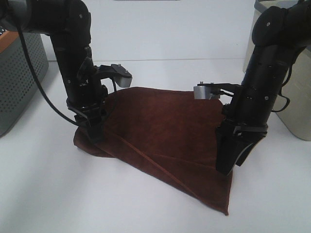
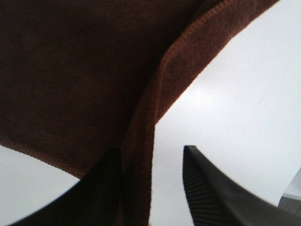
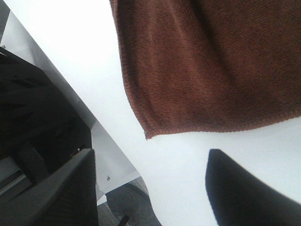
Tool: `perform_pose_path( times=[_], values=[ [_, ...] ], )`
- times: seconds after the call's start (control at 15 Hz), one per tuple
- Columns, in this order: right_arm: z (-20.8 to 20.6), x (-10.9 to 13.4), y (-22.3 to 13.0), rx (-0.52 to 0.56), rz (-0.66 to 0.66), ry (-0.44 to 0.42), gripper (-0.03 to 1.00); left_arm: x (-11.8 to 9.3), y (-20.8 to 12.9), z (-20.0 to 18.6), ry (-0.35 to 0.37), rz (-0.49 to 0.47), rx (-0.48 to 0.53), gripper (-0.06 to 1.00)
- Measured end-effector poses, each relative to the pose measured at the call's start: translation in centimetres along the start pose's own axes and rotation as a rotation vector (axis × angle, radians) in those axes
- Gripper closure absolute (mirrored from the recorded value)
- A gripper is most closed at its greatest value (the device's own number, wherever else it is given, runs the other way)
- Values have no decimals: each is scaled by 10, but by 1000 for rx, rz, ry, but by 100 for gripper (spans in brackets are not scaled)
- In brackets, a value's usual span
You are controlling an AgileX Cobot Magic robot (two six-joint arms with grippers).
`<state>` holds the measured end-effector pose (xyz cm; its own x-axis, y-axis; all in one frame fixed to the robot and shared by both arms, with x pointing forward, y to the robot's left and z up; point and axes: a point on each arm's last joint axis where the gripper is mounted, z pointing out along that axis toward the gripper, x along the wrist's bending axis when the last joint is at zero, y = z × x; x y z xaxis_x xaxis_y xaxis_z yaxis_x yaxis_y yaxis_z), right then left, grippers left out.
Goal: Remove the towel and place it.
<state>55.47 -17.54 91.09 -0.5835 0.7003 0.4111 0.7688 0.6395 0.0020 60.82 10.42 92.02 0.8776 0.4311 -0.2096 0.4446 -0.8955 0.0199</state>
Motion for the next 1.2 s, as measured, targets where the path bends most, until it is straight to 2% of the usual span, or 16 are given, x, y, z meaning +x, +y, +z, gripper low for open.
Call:
perform_pose_path(
  times=[0.13,0.2,0.33,0.47,0.6,0.8,0.87,1.2],
  values=[
    [0,0,0,0,26,0,38,-1,1,0,-7,-135,-6,36],
    [0,0,0,0,35,0,37,-1,1,0,-12,-202,-8,31],
    [-3,0,2,-10,45,-5,37,-5,-1,4,-44,-304,-8,29],
    [-10,1,6,-30,32,-21,37,-12,-5,12,-82,-333,11,30],
    [-22,2,13,-67,11,-47,37,-19,-10,12,-87,-341,30,31],
    [-44,7,23,-138,14,-79,37,-27,-16,-29,7,-366,-32,31],
    [-62,14,26,-192,5,-103,37,-31,-21,-50,65,-404,-64,31],
    [-142,44,35,-442,56,-181,37,-54,-45,-126,240,-528,-220,31]
  ],
)
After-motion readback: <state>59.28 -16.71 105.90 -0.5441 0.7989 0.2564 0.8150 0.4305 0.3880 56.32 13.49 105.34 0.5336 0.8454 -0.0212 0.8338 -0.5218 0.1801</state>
